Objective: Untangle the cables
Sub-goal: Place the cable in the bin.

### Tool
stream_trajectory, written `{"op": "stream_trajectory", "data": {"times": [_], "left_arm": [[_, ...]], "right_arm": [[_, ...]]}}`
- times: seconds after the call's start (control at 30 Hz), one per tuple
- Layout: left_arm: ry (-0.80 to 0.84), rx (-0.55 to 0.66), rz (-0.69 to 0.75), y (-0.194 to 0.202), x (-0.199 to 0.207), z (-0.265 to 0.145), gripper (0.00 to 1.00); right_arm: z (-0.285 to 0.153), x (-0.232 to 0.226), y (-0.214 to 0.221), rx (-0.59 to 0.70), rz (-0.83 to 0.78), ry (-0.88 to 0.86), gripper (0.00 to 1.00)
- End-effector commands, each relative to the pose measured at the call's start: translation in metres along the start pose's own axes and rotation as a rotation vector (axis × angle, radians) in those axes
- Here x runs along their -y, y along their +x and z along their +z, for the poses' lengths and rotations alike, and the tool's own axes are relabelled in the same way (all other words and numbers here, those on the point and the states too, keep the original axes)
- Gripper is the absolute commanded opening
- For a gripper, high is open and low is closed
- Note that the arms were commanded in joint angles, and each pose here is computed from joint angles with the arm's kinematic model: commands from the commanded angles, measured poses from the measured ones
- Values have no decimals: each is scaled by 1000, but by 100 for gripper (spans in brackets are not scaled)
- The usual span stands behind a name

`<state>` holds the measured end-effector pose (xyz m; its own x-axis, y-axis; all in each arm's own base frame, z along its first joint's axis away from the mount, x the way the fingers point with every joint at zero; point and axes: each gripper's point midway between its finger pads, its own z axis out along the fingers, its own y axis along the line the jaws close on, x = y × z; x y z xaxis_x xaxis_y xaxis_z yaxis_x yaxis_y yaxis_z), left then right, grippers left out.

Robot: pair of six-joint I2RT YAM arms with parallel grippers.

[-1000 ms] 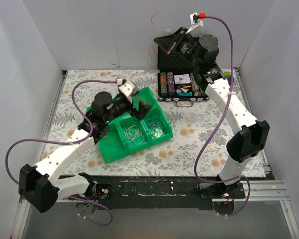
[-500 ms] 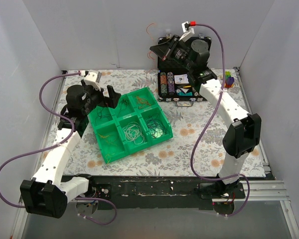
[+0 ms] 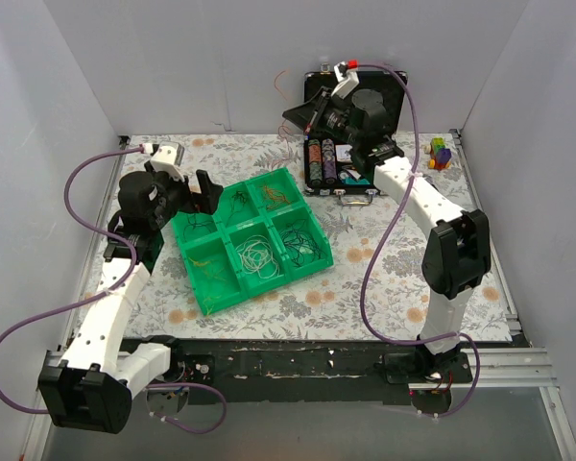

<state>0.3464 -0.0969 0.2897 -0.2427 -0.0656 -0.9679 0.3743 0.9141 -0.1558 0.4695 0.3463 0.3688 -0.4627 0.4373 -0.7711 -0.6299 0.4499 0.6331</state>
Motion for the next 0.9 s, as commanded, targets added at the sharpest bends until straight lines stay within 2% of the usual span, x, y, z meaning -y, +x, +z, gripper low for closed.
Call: {"op": "stream_trajectory", "data": {"times": [0.0,0.27,0.43,0.87], "left_arm": [[-29,5,-6,0,-5,-7,98],[-23,10,-3,1,-4,-8,98],[-33,18,4,-2,-5,-10,98],[-33,41,6,-13,-4,-11,98]], "right_arm": [[5,7,11,-7,-67,13,1],[0,32,53,-86,-100,81,1],[-2,44,100,-190,-144,136,1],[3,101,197,-486,-82,372,1]]}}
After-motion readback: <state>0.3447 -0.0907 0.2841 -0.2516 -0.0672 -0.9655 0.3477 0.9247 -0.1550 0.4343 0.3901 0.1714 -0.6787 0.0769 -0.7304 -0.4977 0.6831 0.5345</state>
